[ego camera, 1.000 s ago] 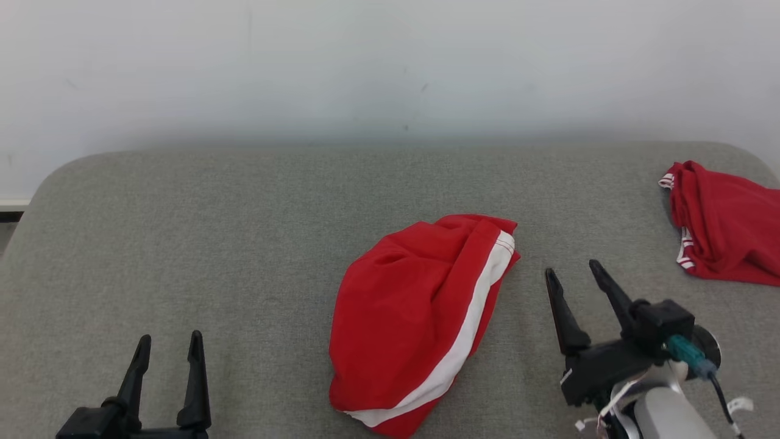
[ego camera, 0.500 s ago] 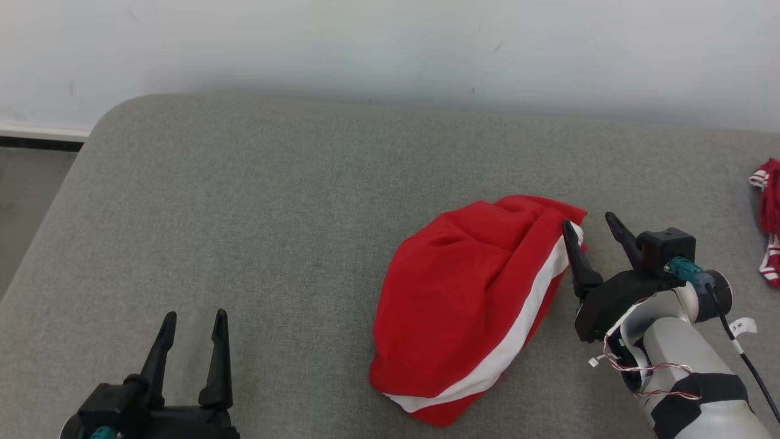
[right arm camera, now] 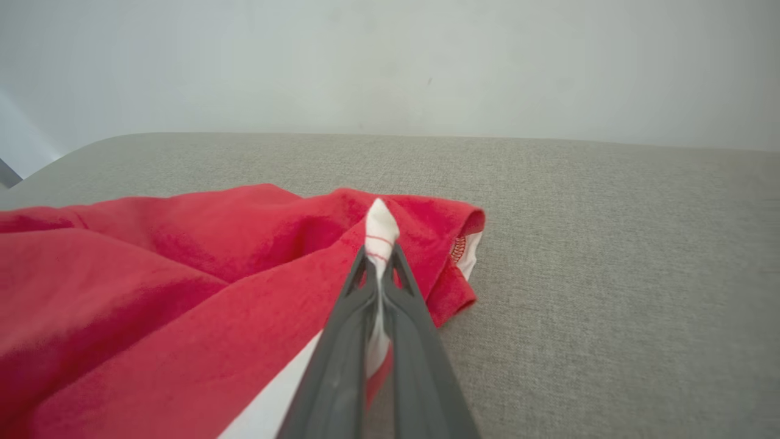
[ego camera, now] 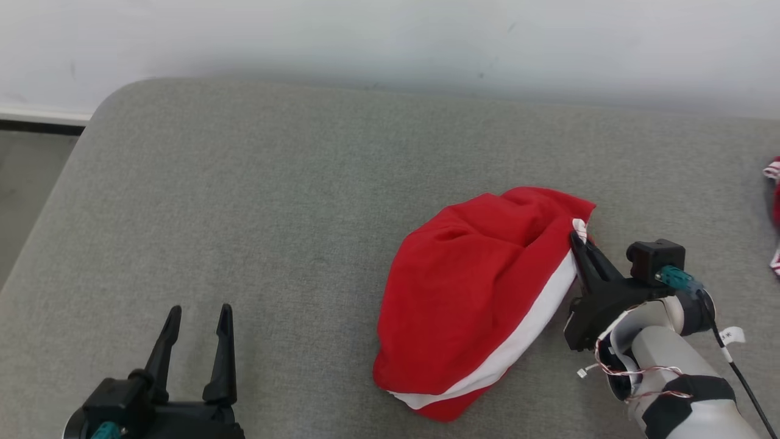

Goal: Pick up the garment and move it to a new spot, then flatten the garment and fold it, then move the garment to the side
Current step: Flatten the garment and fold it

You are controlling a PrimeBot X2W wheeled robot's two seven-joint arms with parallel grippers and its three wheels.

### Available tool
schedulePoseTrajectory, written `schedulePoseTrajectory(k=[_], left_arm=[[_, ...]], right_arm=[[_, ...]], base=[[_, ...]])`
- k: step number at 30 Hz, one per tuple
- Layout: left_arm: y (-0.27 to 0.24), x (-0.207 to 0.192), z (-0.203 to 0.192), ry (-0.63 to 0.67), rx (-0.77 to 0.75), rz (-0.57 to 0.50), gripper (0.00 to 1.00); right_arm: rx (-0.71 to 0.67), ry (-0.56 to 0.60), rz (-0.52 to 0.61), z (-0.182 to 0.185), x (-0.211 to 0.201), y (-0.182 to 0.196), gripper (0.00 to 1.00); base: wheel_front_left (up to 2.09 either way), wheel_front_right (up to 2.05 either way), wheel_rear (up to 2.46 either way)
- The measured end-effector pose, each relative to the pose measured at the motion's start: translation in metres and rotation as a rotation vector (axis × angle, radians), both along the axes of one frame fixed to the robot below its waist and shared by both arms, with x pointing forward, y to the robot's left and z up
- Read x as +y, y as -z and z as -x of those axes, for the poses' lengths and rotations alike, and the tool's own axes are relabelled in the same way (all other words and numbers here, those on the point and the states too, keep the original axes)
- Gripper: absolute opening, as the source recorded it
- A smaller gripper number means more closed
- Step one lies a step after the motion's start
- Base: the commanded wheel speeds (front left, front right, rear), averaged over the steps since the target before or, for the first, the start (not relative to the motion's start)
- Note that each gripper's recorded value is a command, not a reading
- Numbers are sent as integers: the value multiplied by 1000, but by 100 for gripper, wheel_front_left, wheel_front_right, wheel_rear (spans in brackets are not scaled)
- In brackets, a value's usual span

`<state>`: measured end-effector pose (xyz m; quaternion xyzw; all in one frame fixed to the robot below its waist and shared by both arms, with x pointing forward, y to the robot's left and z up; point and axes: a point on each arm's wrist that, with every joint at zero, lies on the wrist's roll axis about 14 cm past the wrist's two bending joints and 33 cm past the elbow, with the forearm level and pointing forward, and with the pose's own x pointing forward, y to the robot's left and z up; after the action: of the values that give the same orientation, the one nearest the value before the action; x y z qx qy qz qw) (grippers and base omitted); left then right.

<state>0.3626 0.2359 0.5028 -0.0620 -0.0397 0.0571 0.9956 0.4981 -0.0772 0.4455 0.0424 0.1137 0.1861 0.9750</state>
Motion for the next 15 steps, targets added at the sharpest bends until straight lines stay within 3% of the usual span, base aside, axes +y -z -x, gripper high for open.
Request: schedulePoseTrajectory(k=[7, 15], left_arm=[[1, -11, 4, 32, -1, 5, 100], [0, -30, 2, 91, -9, 9, 100]], right_arm=[[-82, 124, -64, 22, -52, -23, 0], [-60, 309, -108, 97, -117, -2, 0]], base=[[0, 0, 0], [0, 0, 0]])
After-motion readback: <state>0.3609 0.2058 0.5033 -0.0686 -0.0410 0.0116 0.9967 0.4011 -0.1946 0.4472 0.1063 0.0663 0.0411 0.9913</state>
